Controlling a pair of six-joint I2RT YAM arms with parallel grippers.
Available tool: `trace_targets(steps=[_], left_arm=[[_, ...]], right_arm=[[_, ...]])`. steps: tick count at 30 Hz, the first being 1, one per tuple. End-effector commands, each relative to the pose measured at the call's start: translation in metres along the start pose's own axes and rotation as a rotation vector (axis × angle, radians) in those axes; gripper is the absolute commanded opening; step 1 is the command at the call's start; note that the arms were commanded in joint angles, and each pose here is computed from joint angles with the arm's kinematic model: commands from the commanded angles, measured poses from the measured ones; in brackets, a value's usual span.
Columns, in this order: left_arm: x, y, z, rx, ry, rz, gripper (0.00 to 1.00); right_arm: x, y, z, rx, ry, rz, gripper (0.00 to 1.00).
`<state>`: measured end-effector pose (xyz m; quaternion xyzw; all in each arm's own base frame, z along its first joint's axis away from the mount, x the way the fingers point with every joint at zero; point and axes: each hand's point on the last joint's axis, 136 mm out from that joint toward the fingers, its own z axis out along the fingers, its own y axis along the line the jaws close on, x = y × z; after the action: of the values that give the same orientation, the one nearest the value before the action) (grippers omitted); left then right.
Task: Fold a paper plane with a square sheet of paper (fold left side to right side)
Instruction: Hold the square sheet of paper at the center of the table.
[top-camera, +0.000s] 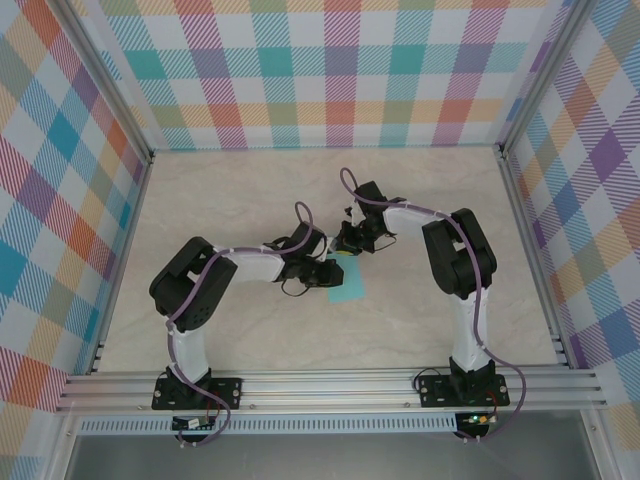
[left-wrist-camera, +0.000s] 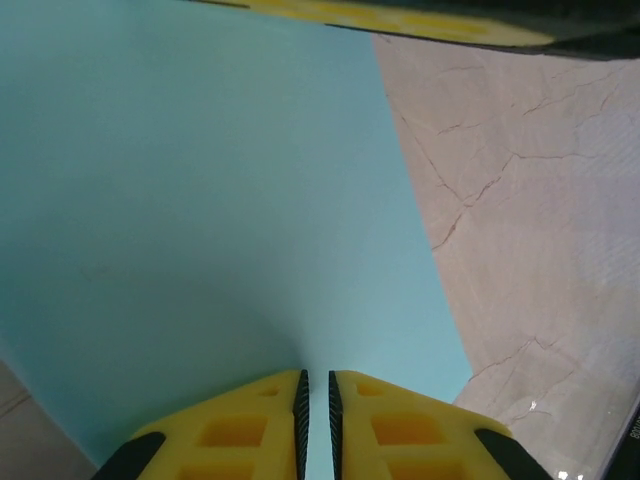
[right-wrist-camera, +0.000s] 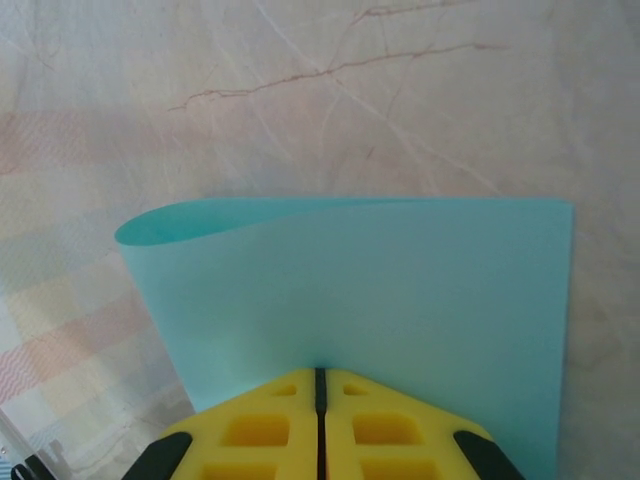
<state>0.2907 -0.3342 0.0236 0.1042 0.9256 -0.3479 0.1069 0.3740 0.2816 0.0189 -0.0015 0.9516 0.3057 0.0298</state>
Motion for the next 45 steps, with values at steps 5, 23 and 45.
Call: trace_targets(steps=[5, 23, 45], left_arm=[[0.013, 0.021, 0.006, -0.058, 0.013, -0.037, 0.16], [0.012, 0.019, -0.001, -0.087, -0.014, -0.04, 0.16], [-0.01, -0.005, -0.008, -0.039, -0.055, -0.023, 0.18]], right_arm=[[-0.019, 0.029, -0.056, -0.001, -0.129, -0.076, 0.2], [0.111, -0.01, -0.063, 0.003, -0.07, -0.007, 0.06], [0.134, -0.073, -0.026, 0.263, 0.059, 0.038, 0.05]])
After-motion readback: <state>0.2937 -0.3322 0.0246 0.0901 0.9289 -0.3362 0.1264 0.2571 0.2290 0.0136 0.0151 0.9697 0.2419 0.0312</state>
